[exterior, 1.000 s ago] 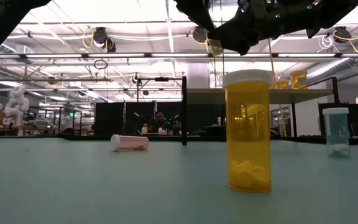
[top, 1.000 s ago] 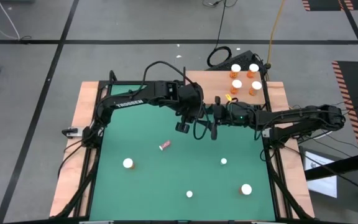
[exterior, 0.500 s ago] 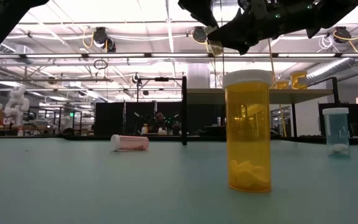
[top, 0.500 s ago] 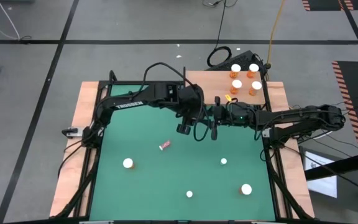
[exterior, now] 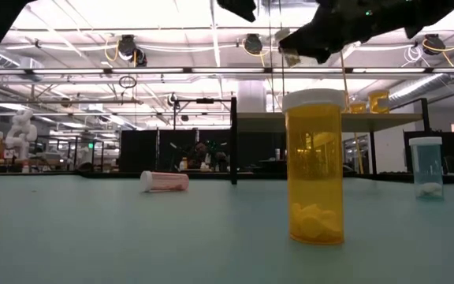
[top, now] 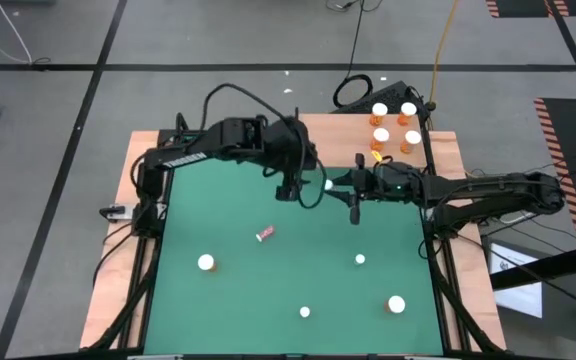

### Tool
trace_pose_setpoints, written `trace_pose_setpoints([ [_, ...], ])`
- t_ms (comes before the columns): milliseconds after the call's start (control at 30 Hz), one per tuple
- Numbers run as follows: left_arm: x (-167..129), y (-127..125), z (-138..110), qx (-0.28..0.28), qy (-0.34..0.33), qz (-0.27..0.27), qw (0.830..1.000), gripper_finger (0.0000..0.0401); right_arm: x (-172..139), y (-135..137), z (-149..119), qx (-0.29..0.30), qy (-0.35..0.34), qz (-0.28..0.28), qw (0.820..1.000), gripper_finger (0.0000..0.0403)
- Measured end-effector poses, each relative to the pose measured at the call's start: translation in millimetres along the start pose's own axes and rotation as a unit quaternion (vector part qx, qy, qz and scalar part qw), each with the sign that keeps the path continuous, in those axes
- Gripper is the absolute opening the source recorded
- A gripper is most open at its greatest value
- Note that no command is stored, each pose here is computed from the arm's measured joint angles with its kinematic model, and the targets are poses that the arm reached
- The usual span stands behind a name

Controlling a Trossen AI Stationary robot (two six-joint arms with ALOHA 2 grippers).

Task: Pick and place medicine bottles onto shelf by color
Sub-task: Put the yellow pill bottle on the shelf

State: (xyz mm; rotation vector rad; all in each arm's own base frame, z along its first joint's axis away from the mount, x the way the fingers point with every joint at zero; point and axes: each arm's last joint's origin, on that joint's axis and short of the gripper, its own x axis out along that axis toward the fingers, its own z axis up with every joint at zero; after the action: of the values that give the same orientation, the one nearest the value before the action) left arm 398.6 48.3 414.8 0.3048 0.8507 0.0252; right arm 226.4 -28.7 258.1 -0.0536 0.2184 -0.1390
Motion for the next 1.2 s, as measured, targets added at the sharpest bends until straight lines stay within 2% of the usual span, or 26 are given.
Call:
trace_pose_setpoints([
  [133,19,6,-6,-0.022,0.002,-0.003,1.000,0.0300,-15,0,2,0.006,-0.032,-0.002,0.999,0.0102],
  [367,83,-5,-22,-0.043,-0.021,0.001,0.999,0.0280,-37,0,-9,0.012,-0.103,-0.006,0.995,0.0102],
  [533,114,-9,-27,-0.063,-0.101,-0.005,0.993,0.0278,-48,0,-13,0.015,-0.124,-0.007,0.992,0.0102],
  [667,126,-8,-26,-0.080,-0.191,-0.017,0.978,0.0278,-52,0,-16,0.016,-0.129,-0.007,0.992,0.0102],
  [900,143,-9,-36,-0.099,-0.310,-0.044,0.945,0.0278,-54,0,-20,0.021,-0.136,-0.007,0.990,0.0102],
  [1200,157,-13,-59,-0.113,-0.387,-0.064,0.913,0.0278,-57,0,-24,0.031,-0.177,-0.007,0.984,0.0102],
])
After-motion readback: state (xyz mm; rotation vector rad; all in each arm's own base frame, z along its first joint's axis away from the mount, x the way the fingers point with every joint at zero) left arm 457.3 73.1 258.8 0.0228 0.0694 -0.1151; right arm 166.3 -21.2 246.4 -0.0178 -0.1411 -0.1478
